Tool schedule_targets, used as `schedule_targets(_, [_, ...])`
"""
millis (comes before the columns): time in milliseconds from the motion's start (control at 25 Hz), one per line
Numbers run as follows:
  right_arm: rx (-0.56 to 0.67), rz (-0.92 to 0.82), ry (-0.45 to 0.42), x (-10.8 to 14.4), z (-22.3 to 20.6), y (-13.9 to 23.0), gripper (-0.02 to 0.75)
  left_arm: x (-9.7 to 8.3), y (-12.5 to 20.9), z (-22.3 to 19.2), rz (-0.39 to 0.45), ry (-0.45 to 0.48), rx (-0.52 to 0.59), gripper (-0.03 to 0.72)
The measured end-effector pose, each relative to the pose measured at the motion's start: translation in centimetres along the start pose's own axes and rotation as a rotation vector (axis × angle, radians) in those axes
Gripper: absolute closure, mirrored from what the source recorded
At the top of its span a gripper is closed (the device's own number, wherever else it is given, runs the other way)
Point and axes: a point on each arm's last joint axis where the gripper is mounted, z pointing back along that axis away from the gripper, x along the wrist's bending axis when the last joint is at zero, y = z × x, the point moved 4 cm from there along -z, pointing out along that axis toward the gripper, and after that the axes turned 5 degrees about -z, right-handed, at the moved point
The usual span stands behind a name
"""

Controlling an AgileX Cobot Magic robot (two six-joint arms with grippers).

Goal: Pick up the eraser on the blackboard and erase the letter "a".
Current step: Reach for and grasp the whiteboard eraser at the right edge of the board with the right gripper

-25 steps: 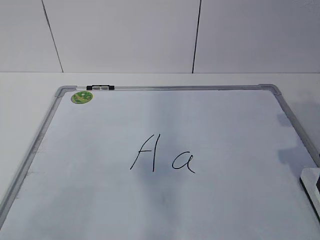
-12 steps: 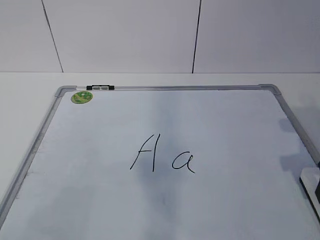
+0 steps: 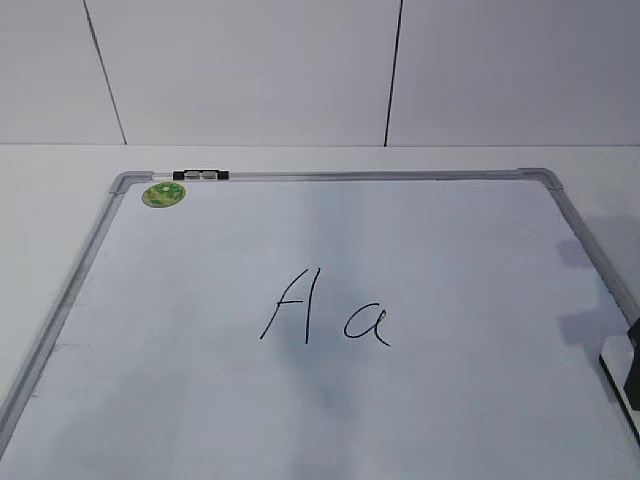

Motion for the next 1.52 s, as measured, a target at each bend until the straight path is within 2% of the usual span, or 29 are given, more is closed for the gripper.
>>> schedule_targets(560, [-0.037, -0.021, 0.019, -0.3, -0.3, -0.7, 0.106, 0.0, 0.0, 0.0, 0.000, 0.000, 0.000, 0.452])
schedule_targets(1000, [-0.017, -0.023, 0.021, -0.3, -1.0, -0.8, 0.107, 0.0, 0.0, 0.0, 0.000, 0.000, 0.000, 0.453])
schedule_targets(1520, [-0.002, -0.028, 0.021, -0.3, -1.5, -0.9, 0.155, 0.0, 0.0, 0.0, 0.000, 0.000, 0.000, 0.452])
